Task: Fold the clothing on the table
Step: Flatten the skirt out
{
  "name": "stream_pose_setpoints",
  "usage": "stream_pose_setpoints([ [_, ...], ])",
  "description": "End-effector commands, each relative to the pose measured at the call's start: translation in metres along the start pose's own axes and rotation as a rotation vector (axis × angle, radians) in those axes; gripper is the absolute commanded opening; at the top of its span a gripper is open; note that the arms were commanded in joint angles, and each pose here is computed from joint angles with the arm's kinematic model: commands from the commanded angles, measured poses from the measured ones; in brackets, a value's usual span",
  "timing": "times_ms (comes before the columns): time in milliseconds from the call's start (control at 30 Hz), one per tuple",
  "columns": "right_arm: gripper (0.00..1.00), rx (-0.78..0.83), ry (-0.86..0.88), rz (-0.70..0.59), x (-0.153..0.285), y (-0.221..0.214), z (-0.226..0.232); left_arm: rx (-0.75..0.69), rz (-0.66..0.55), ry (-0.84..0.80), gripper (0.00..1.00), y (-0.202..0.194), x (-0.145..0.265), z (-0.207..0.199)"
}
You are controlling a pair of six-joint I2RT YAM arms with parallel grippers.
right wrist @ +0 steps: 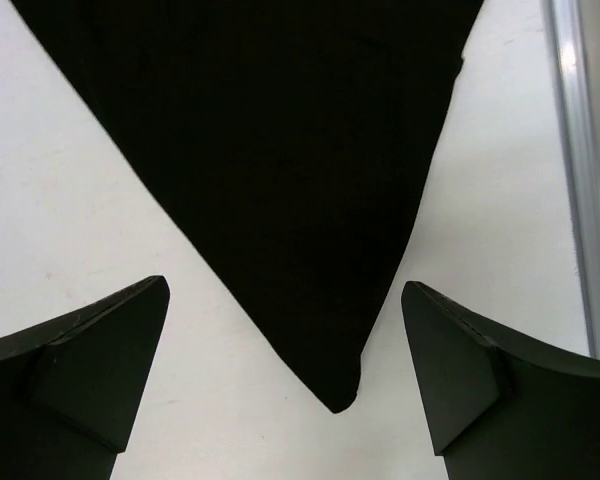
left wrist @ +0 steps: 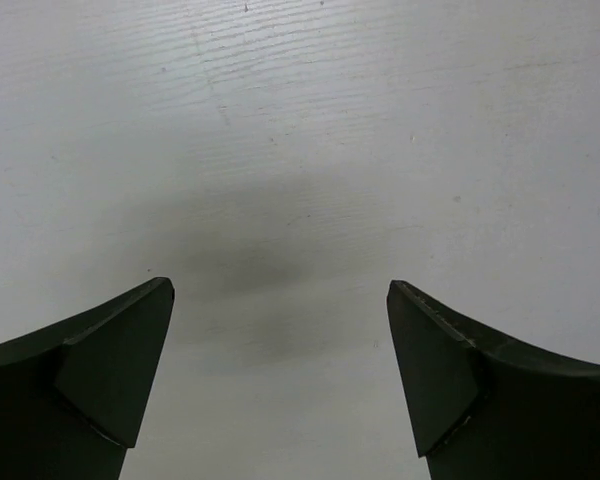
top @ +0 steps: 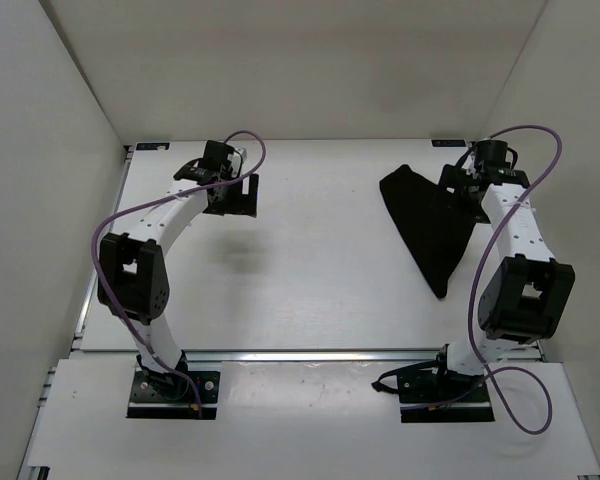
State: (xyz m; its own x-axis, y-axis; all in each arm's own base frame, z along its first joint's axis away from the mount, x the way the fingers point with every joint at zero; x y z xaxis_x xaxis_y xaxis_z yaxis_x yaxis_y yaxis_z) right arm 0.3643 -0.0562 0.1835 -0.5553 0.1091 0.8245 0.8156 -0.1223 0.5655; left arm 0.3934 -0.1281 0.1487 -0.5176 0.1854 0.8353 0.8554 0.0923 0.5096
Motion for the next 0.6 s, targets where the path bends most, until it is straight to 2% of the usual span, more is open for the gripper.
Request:
stream_pose_setpoints([
  [0, 0.99, -0.048, -0.07, -0.042, -0.002, 0.021, -0.018, -0.019, -0.139, -0.002, 0.99, 0.021, 0.031, -0.005],
  [133, 1.0, -0.083, -0.168, -0.037, -0.016, 0.027, -0.039, -0.025, -0.142, -0.021, 0.99, 0.025, 0.03, -0.01],
  [300, 0.99, -0.164, -0.245, -0.104, -0.031, 0.041, -0.071, -0.023, -0.149, -0.069, 0.98, 0.023, 0.035, -0.018],
  [367, 0.99, -0.186, -0.25, -0.144, -0.036, 0.051, -0.08, -0.018, -0.151, -0.108, 0.99, 0.022, 0.035, -0.02],
  [567, 0.98, -0.304, -0.204, -0.154, -0.069, 0.051, -0.1, 0.015, -0.108, -0.147, 0.99, 0.019, 0.032, -0.02],
])
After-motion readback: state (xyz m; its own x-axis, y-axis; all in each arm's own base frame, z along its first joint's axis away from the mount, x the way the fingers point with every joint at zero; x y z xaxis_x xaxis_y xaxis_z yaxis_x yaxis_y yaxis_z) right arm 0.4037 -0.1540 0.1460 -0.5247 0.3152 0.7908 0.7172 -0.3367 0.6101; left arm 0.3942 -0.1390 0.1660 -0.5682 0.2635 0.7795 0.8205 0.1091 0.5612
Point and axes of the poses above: each gripper's point midway between its finger pads, its own x axis back along the fingers, its own z axis along the line the jaws close on, y = z × x, the point moved 3 cm from there along x, back along the fingers, and after that the axes turned 10 degrees about x, right-handed, at the moved point
